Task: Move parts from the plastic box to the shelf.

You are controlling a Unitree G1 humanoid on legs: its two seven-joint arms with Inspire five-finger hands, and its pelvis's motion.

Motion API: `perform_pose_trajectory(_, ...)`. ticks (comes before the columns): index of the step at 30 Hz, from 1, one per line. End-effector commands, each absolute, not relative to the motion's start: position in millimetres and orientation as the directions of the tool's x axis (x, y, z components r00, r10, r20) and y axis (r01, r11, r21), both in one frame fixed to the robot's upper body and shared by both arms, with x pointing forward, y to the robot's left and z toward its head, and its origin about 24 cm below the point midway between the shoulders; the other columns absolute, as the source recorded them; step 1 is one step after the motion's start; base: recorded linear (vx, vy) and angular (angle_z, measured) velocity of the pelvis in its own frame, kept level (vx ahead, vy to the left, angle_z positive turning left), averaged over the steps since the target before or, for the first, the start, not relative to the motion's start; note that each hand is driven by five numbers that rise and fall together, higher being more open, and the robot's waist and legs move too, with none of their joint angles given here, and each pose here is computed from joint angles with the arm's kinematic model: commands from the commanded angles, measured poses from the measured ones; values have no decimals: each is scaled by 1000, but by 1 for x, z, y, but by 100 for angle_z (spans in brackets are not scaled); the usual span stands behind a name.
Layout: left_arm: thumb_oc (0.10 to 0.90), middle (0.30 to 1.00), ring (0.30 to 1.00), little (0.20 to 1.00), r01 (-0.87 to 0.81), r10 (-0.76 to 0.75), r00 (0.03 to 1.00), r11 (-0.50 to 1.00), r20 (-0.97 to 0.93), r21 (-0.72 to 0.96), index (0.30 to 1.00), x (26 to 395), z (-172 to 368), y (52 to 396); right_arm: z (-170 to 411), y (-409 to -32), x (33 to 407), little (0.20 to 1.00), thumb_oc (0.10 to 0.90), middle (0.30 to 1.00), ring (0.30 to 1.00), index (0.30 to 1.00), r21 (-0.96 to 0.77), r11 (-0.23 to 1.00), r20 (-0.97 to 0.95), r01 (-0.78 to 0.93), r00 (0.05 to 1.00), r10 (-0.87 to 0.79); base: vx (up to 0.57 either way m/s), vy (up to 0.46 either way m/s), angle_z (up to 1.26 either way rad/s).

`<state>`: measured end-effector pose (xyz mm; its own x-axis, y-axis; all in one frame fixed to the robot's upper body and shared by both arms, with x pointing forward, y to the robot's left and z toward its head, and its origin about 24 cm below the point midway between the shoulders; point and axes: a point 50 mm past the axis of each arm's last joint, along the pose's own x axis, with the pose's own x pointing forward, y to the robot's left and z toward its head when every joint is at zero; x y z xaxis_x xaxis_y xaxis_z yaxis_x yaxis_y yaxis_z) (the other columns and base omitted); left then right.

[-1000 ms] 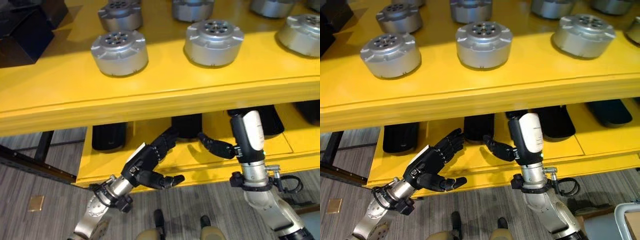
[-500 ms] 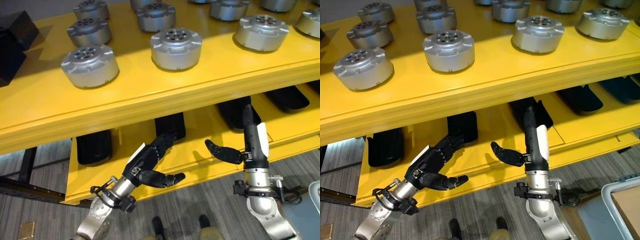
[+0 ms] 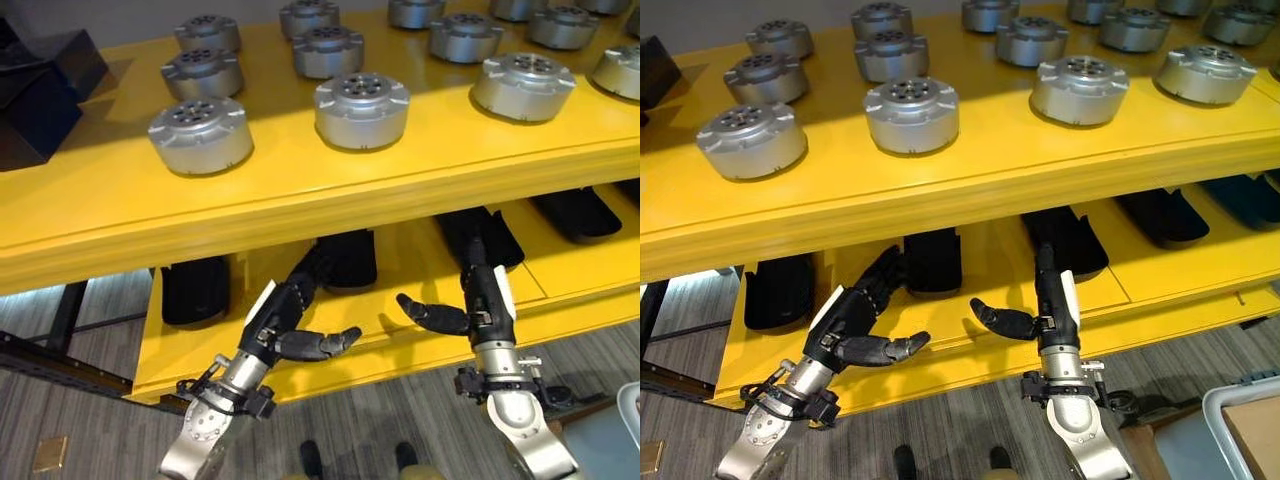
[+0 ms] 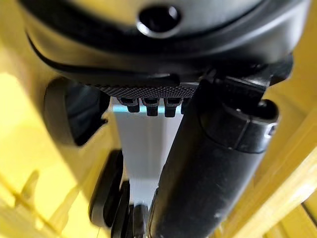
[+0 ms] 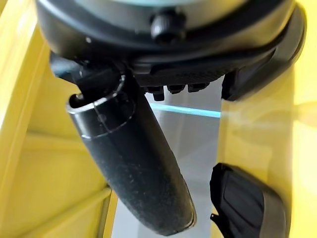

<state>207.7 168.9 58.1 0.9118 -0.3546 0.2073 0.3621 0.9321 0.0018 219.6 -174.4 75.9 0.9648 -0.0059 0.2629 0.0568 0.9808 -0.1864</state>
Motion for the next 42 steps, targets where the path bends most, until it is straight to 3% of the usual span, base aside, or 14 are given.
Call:
perform_pose_trajectory(1, 900, 1000, 1000, 1000, 317, -314, 845, 946, 432, 69, 1000, 221, 101, 172, 118, -161, 233, 1000, 900, 1000, 1000, 1000, -114, 993, 486, 35, 874, 25, 24, -51, 5)
perform_pose_trajectory(18, 900, 1000, 1000, 1000, 291, -291, 891, 955, 348, 55, 1000, 244, 89, 151, 116, -153, 251, 1000, 900, 1000, 1000, 1000, -156, 981, 504, 118, 863, -23, 21, -21, 3)
perform_pose_trajectory(20, 900, 1000, 1000, 1000, 294, -292, 920, 955, 261, 31, 1000, 255, 72, 139, 107, -153, 258, 1000, 900, 1000, 1000, 1000, -166, 974, 476, 151, 878, -55, 86, -44, 0)
perform_pose_trajectory(42, 900, 1000, 1000, 1000, 5, -12, 994, 998, 110, 64, 1000, 287, 39, 121, 83, -133, 281, 1000, 900, 1000, 1000, 1000, -162, 981, 353, 110, 934, -46, 11, 2, 0)
